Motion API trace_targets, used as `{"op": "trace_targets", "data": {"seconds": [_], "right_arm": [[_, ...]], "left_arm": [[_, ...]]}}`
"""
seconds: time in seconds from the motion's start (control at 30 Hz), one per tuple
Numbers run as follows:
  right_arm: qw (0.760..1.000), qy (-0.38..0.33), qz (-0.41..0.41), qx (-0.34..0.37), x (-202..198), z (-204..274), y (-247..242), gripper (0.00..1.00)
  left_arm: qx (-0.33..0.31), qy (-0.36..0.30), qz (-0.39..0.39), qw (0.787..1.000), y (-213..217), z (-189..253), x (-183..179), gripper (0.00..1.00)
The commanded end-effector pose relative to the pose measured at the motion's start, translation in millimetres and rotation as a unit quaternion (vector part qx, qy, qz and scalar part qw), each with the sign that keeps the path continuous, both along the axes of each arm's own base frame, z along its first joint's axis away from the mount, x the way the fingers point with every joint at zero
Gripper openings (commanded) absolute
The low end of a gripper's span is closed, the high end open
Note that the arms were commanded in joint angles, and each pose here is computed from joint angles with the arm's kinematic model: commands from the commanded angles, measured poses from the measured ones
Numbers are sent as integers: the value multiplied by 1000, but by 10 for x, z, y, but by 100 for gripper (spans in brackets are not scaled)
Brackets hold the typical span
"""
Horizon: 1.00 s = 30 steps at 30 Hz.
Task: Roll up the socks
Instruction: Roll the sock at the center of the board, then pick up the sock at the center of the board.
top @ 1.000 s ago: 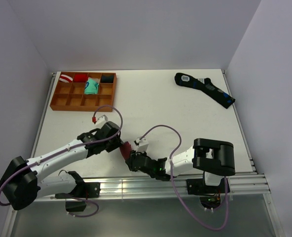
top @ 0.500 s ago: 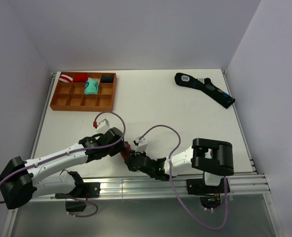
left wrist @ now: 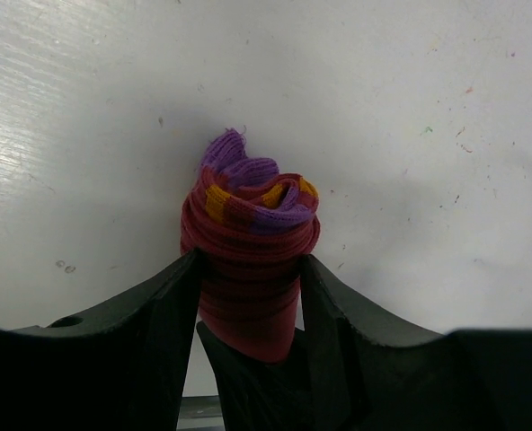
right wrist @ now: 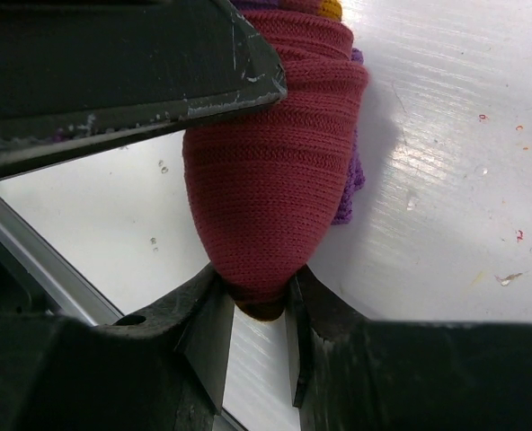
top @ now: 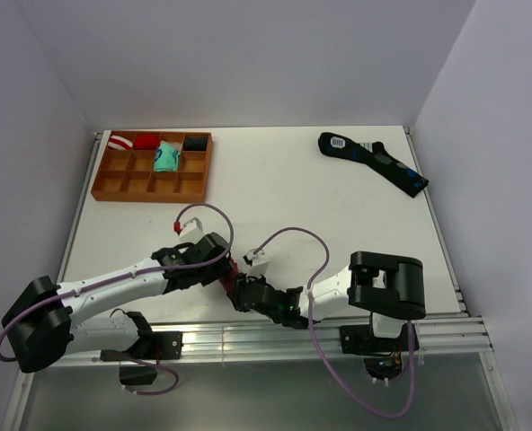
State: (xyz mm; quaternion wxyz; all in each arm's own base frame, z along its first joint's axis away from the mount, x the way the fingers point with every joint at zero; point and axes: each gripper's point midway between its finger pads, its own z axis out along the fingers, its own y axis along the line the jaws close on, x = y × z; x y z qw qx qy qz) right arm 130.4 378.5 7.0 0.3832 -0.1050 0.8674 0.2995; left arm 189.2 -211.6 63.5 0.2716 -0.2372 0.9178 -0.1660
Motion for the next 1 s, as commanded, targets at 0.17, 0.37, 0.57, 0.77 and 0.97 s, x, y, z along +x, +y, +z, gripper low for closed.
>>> {"op": "trace_targets", "data": {"seconds": [0.17, 0.37, 0.57, 0.77, 0.97], "right_arm": [[971, 94, 45, -213, -458, -968, -932, 11], [971, 94, 46, -214, -462, -979, -941, 11], [971, 96, 47, -215, -473, -991, -943, 10], [970, 99, 47, -218, -484, -1019, -970, 10], [971, 100, 48, -212, -492, -1017, -952, 10]], "left_arm": [[4, 16, -12, 1000, -24, -103, -69, 54], [-5, 16, -12, 1000, 33, -80, -131, 57], [-5, 25, -16, 1000, 30, -125, -167, 58], [-8, 30, -24, 999, -26, -163, -166, 60], [-5, 35, -16, 999, -31, -243, -154, 61]]}}
